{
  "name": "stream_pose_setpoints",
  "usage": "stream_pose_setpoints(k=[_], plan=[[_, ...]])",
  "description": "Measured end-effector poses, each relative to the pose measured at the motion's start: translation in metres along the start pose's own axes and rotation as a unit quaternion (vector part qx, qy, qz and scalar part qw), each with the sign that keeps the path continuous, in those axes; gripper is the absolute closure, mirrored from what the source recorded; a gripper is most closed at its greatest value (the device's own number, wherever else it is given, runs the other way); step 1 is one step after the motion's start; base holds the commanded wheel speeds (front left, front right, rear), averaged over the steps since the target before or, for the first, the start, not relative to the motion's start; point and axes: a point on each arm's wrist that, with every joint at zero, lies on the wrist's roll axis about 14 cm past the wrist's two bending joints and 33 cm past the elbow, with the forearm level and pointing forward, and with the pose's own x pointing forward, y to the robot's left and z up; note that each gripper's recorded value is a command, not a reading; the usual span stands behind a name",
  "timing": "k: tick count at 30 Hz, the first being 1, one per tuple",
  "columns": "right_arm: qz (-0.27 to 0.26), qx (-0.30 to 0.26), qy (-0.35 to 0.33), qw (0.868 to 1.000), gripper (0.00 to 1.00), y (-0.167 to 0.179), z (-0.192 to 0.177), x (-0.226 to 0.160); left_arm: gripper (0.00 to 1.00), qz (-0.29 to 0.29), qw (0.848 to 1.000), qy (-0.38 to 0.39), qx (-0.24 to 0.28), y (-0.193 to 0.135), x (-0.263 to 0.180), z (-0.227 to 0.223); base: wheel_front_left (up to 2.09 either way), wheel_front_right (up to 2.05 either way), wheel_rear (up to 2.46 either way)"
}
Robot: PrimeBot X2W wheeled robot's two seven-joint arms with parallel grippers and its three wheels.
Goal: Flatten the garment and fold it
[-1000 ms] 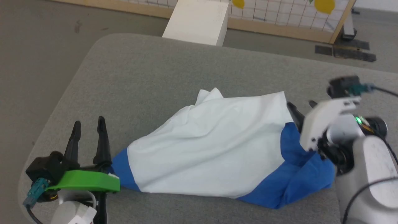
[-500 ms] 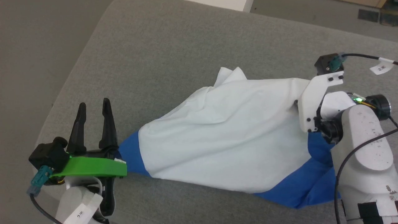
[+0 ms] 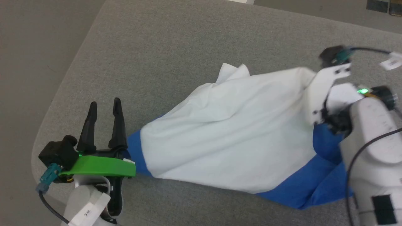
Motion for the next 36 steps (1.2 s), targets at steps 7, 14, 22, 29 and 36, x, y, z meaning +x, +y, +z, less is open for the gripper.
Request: stream_pose_setpoints(k=[7, 14, 22, 29, 36], plan=[[-0.116, 0.031, -0.096, 0.988, 1.00, -0.099, 0.087, -0.029, 0.00, -0.015, 1.000, 0.012, -0.002, -0.009, 0.004, -0.008, 0.00, 0.00, 0.00], [-0.172, 0.039, -0.069, 0.982, 0.00, -0.131, 0.083, -0.016, 0.00, -0.011, 1.000, 0.026, -0.003, -0.007, 0.005, -0.018, 0.00, 0.00, 0.00], [-0.146, 0.066, -0.166, 0.973, 0.00, -0.118, 0.105, -0.028, 0.00, -0.006, 1.000, 0.024, -0.002, -0.004, 0.002, -0.015, 0.00, 0.00, 0.00], [-0.108, 0.090, -0.295, 0.945, 0.00, -0.095, 0.108, -0.078, 0.00, -0.019, 1.000, 0.021, -0.014, -0.011, -0.008, -0.012, 0.00, 0.00, 0.00], [-0.126, 0.131, -0.320, 0.930, 0.00, -0.101, 0.030, -0.130, 0.00, -0.056, 0.998, 0.028, -0.029, -0.034, -0.014, -0.015, 0.00, 0.00, 0.00]])
